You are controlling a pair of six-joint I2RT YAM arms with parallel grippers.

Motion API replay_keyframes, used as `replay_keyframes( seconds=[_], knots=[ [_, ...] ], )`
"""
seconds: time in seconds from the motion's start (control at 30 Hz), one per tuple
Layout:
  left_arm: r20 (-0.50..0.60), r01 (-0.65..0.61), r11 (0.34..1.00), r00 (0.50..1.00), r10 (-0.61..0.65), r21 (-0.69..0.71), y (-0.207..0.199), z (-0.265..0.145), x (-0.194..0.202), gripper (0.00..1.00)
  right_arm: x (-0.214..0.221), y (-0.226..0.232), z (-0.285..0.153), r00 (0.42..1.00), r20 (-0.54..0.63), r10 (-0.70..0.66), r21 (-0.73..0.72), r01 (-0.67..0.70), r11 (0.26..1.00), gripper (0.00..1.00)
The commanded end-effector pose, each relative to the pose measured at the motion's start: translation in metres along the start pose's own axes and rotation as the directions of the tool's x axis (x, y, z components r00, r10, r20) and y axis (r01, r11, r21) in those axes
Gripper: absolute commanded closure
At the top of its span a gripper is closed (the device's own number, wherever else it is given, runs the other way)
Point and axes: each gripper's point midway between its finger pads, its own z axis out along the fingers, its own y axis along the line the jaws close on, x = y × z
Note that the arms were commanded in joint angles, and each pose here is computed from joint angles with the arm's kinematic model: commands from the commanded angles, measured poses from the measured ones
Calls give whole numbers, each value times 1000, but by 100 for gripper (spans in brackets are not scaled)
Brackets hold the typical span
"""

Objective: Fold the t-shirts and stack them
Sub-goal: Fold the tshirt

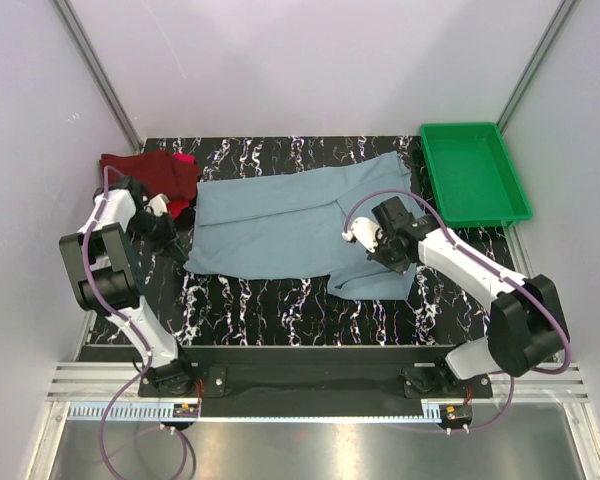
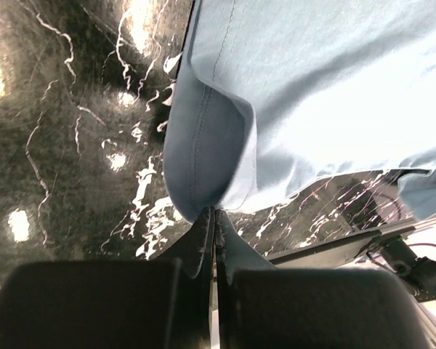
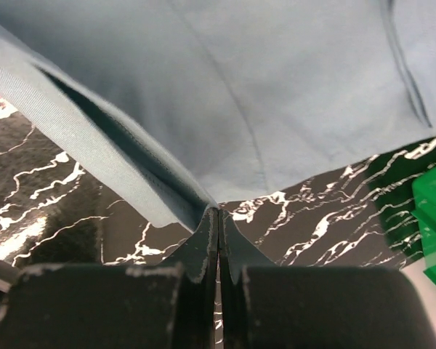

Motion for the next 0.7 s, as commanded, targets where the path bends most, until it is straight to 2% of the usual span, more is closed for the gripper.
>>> replay_keyframes(
  seconds=[0.0,0.27,0.67],
  knots=[
    [39,-50,998,998,51,-33,-4,-23,-7,100,-18,-29,-19,997,73,30,102,-37,994,100],
    [7,-65,997,998,65,-40,1,-21,-12,100,-27,-58,-31,993,109,42,179,-61,982,100],
    [39,-135,991,990,134,25,-13,-25,-41,100,-55,-108,-58,984,173,50,291,-99,952,100]
  ],
)
